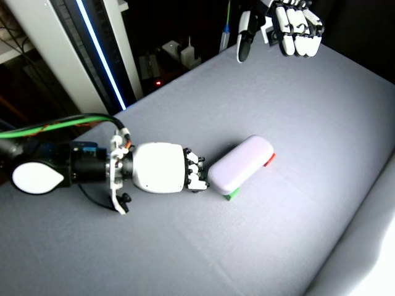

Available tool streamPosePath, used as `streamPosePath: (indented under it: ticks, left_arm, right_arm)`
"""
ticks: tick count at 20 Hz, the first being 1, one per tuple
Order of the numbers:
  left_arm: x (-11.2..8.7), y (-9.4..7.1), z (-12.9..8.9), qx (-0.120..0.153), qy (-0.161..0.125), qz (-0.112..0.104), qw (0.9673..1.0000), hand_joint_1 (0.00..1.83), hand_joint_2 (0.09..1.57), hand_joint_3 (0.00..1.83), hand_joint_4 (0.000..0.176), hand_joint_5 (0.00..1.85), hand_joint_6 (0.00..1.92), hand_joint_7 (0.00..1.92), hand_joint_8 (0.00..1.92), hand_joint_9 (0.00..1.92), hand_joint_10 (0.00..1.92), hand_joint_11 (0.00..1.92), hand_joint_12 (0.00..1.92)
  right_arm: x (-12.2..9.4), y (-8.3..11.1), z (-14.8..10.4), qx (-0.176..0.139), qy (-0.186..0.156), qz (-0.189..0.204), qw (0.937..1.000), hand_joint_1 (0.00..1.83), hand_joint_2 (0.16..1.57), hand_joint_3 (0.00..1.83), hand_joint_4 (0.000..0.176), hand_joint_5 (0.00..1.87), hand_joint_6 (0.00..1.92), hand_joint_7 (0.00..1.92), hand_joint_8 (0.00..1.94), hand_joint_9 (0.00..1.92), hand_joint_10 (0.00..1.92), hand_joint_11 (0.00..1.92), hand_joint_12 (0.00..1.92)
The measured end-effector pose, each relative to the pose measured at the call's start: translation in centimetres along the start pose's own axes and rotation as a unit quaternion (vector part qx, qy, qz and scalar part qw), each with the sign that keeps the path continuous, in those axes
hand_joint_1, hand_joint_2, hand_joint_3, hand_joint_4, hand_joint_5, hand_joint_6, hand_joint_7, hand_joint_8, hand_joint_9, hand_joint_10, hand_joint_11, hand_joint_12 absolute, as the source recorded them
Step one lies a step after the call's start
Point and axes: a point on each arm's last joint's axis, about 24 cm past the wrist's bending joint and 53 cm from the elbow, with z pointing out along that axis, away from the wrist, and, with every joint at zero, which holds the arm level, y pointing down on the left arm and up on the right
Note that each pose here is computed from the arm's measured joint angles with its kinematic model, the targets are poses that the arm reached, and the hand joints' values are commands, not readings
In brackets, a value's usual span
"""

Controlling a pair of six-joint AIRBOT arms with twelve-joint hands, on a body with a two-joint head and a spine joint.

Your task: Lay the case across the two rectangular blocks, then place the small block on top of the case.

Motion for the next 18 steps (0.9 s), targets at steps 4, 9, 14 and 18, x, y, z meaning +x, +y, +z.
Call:
streamPosePath:
  ticks: [4, 9, 14, 18]
  left_arm:
    - [-0.01, 0.01, 0.00, 0.000, 0.000, 0.000, 1.0000, 0.93, 0.89, 0.00, 0.000, 0.35, 0.00, 0.32, 0.00, 0.31, 0.01, 0.00, 1.06]
    - [0.33, 0.04, 0.02, -0.001, 0.003, -0.003, 1.0000, 0.92, 0.89, 0.00, 0.000, 0.36, 0.00, 0.32, 0.00, 0.31, 0.00, 0.00, 1.04]
    - [0.33, 0.08, 0.02, -0.002, 0.003, -0.003, 1.0000, 0.90, 0.89, 0.00, 0.000, 0.36, 0.00, 0.34, 0.00, 0.32, 0.00, 0.00, 1.02]
    - [0.47, 0.07, 0.04, -0.001, 0.003, -0.007, 1.0000, 0.90, 0.89, 0.00, 0.000, 0.37, 0.00, 0.35, 0.00, 0.33, 0.01, 0.00, 1.00]
  right_arm:
    - [-0.07, 0.03, 0.00, -0.001, -0.001, 0.002, 1.0000, 1.26, 1.02, 0.00, 0.000, 0.88, 0.00, 0.97, 0.02, 0.94, 0.24, 0.47, 1.34]
    - [-0.13, 0.06, 0.01, -0.001, -0.003, 0.003, 1.0000, 1.22, 1.17, 0.00, 0.000, 0.80, 1.10, 0.94, 1.21, 0.74, 1.08, 0.55, 1.62]
    - [-0.07, -0.03, 0.00, 0.001, -0.001, 0.002, 1.0000, 1.22, 1.16, 0.00, 0.000, 0.79, 1.17, 0.97, 1.15, 0.83, 1.18, 0.69, 1.60]
    - [-0.07, -0.03, 0.00, 0.001, -0.001, 0.002, 1.0000, 1.35, 1.14, 0.00, 0.000, 0.85, 1.12, 0.94, 1.06, 0.87, 1.30, 0.66, 1.46]
